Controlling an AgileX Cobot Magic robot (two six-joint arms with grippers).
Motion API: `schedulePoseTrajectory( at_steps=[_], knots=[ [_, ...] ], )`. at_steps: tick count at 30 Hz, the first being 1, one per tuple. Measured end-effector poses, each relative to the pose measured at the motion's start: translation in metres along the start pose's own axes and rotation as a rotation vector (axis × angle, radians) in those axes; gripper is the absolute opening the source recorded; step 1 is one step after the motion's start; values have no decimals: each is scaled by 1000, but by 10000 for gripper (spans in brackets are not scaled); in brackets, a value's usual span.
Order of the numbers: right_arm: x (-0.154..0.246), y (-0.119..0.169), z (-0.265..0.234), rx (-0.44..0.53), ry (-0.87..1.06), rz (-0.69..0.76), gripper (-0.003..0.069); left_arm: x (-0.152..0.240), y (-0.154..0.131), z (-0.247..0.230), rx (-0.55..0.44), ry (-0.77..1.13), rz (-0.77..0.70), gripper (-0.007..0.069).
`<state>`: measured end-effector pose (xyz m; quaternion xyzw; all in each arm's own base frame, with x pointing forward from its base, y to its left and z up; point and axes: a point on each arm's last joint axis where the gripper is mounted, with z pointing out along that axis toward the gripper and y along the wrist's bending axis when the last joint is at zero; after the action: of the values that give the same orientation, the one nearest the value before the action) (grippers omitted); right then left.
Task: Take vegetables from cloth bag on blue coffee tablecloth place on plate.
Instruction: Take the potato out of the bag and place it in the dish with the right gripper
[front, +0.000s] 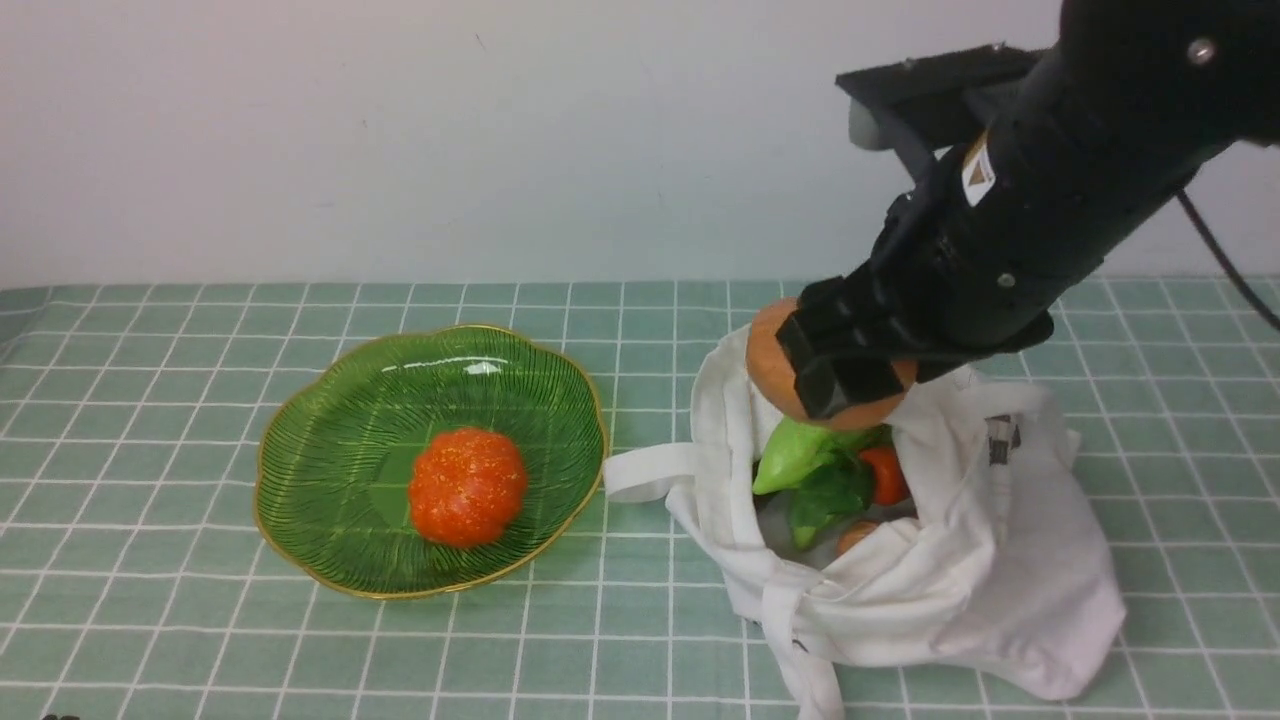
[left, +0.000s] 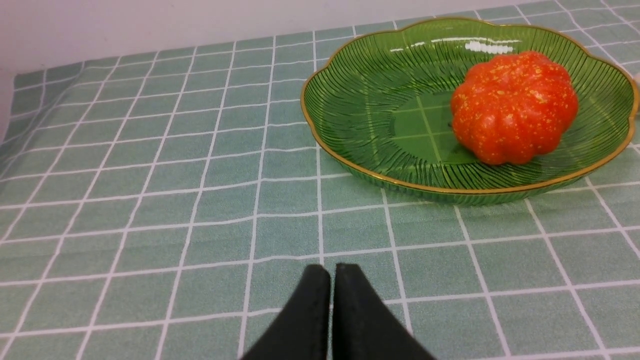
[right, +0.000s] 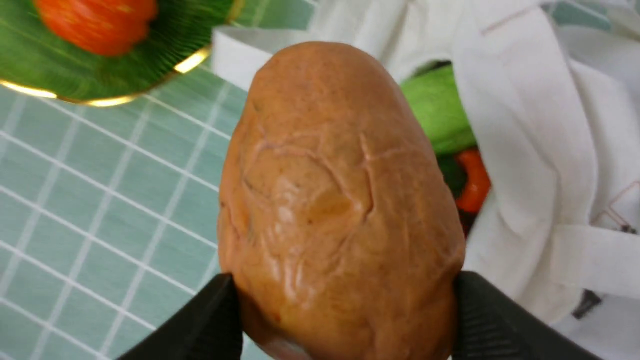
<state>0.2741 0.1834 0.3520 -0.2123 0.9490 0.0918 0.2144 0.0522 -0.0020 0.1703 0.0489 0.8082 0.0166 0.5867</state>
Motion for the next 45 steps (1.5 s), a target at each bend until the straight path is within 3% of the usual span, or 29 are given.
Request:
schedulePoseTrajectory(
  at_steps=[3, 12, 18, 24, 30, 33, 42, 45],
  knots=[
    [-2, 4, -6, -47, -46, 6, 479, 0, 0, 0, 0, 0, 0, -8],
    [-23, 31, -7, -349, -254, -38, 479, 0, 0, 0, 0, 0, 0, -8],
    [-47, 51, 30, -477, -243, -88, 479, 0, 0, 0, 0, 0, 0, -8],
    [-66, 69, 87, -453, -181, -156, 479, 0, 0, 0, 0, 0, 0, -8],
    [-88, 52, 171, -271, -123, -94, 479, 0, 0, 0, 0, 0, 0, -8],
    [-95, 47, 196, -236, -119, -69, 479, 0, 0, 0, 0, 0, 0, -8],
    [-97, 44, 240, -224, -88, -20, 484, 0, 0, 0, 0, 0, 0, -8],
    [-97, 45, 238, -226, -83, -3, 541, 0, 0, 0, 0, 0, 0, -8]
  ],
)
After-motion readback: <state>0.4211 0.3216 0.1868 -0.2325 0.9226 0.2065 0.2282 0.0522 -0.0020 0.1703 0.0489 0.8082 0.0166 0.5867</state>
